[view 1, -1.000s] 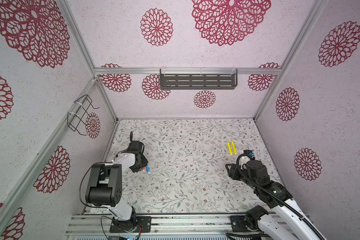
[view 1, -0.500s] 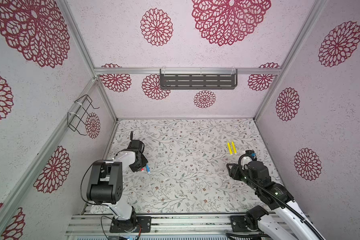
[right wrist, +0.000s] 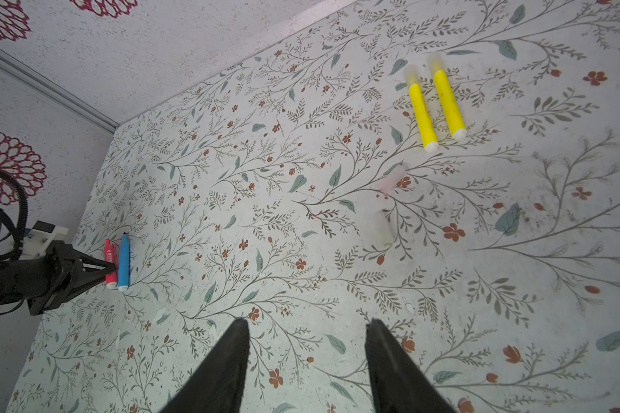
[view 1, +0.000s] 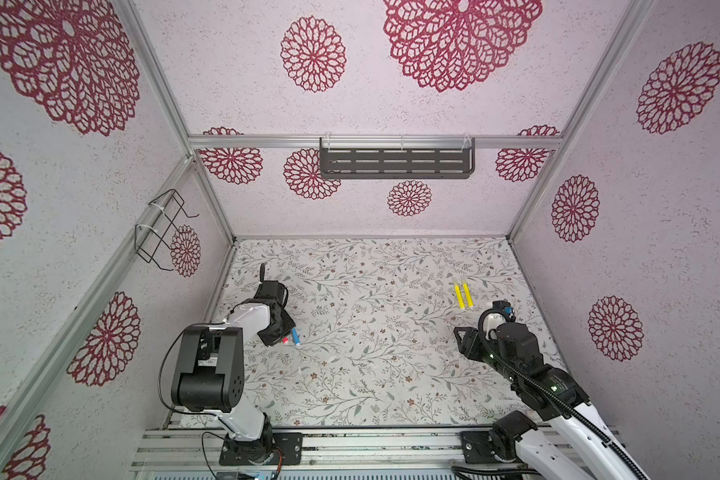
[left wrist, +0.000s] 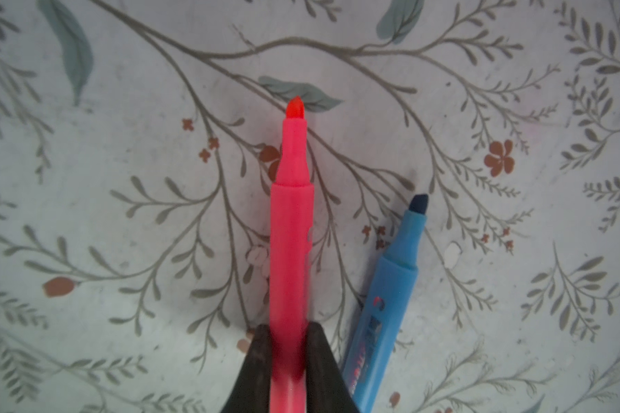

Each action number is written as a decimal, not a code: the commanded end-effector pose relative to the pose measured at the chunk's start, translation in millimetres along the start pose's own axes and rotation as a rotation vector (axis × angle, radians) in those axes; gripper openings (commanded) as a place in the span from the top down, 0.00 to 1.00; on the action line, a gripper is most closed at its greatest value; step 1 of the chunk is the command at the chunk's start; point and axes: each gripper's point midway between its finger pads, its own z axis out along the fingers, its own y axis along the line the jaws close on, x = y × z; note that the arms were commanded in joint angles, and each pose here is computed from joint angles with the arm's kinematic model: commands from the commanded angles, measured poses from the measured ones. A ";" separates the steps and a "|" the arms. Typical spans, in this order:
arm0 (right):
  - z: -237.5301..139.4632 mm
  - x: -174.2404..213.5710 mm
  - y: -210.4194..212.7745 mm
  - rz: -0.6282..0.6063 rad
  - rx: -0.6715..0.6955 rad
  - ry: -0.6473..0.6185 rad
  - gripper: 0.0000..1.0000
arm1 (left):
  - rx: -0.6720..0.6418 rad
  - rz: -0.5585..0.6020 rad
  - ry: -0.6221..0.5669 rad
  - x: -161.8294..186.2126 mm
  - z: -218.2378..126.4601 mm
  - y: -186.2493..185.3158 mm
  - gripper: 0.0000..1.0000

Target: Insert the pens into the pen caps

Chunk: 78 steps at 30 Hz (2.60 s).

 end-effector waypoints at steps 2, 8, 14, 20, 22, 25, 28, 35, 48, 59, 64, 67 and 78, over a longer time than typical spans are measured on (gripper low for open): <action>-4.4 -11.1 12.5 0.000 -0.047 -0.025 0.44 | 0.073 0.020 -0.082 -9.3 -43.8 -17.0 0.85; 4.1 -5.2 40.6 -0.022 -0.189 0.030 0.44 | 0.221 0.066 -0.098 4.4 -83.8 -38.0 0.85; 11.4 3.9 89.4 -0.008 -0.472 0.092 0.43 | 0.413 0.184 -0.143 37.3 -122.6 -76.8 0.84; 16.7 3.3 120.4 0.024 -0.649 0.126 0.43 | 0.602 0.281 -0.117 74.4 -153.1 -112.7 0.84; 17.6 3.0 129.6 0.036 -0.704 0.139 0.43 | 0.651 0.331 -0.105 89.6 -161.3 -122.9 0.84; 18.4 3.1 140.0 0.048 -0.764 0.150 0.43 | 0.723 0.398 -0.088 112.4 -169.4 -136.3 0.84; 21.6 6.6 146.7 0.029 -0.780 0.160 0.40 | 0.802 0.470 -0.076 134.6 -177.6 -148.8 0.84; 32.7 18.4 163.7 -0.005 -0.807 0.212 0.38 | 0.960 0.586 -0.070 175.6 -201.9 -170.6 0.84; 38.5 23.2 200.4 -0.001 -0.903 0.238 0.38 | 1.062 0.671 -0.081 209.6 -226.5 -185.7 0.84; 37.0 32.0 220.1 -0.008 -0.952 0.267 0.43 | 1.087 0.698 -0.062 226.4 -226.9 -196.8 0.84; 36.7 36.2 222.6 -0.011 -0.958 0.281 0.51 | 1.087 0.717 -0.057 231.5 -226.2 -199.1 0.84; 35.6 37.0 222.6 -0.019 -0.958 0.283 0.57 | 1.103 0.719 -0.049 233.9 -226.4 -199.4 0.84; 36.4 42.4 212.6 -0.021 -0.911 0.293 0.94 | 1.122 0.744 -0.027 240.4 -228.3 -201.6 0.83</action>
